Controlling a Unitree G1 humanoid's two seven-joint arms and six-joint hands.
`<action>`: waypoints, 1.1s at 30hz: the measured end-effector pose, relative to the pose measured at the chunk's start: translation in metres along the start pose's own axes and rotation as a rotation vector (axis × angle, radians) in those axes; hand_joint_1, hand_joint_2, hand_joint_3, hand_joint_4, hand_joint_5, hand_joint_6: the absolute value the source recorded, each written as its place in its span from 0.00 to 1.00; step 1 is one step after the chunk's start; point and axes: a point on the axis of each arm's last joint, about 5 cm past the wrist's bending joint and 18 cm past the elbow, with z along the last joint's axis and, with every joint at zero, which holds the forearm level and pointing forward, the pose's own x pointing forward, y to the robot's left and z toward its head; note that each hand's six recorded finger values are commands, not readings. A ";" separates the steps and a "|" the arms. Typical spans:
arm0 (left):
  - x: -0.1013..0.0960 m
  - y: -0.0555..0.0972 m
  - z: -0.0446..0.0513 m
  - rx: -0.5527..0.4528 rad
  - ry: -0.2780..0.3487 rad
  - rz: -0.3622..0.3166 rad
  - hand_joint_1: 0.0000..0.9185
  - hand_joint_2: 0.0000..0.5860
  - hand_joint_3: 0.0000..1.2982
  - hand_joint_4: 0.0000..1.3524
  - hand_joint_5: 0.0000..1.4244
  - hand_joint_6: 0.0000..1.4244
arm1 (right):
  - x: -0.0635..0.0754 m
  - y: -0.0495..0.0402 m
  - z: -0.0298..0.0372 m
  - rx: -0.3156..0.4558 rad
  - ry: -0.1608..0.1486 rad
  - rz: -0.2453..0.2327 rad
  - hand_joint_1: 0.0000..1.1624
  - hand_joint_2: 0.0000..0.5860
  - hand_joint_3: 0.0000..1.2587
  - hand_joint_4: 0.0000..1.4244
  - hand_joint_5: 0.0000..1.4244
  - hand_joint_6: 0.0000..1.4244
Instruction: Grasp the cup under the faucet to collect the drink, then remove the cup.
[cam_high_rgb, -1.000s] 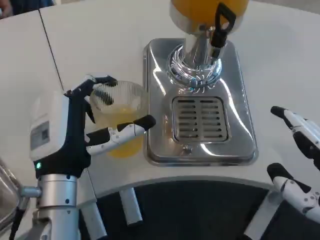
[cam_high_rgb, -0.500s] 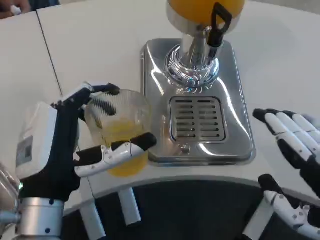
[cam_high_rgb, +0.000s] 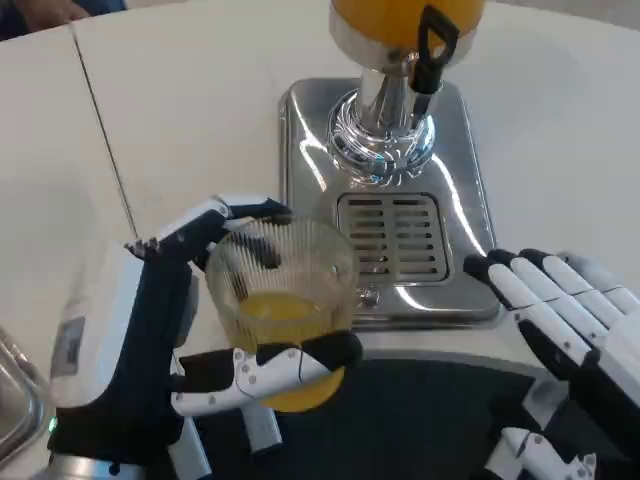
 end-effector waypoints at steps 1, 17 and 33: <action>-0.001 0.000 0.0007 -0.002 0.002 -0.001 0.83 0.00 0.79 0.86 0.89 1.00 | 0.000 0.0001 -0.0002 0.000 -0.002 0.001 0.12 0.97 0.00 0.00 0.00 0.00; -0.020 0.001 0.0164 -0.049 -0.008 -0.043 0.83 0.00 0.79 0.86 0.89 1.00 | -0.009 0.0045 0.0056 -0.001 -0.102 0.005 0.10 0.97 0.00 0.00 0.00 0.00; -0.019 0.005 0.0164 -0.044 -0.036 -0.026 0.83 0.00 0.79 0.85 0.89 1.00 | -0.010 0.0042 0.0168 0.000 -0.133 -0.008 0.08 0.97 0.00 0.00 0.00 0.00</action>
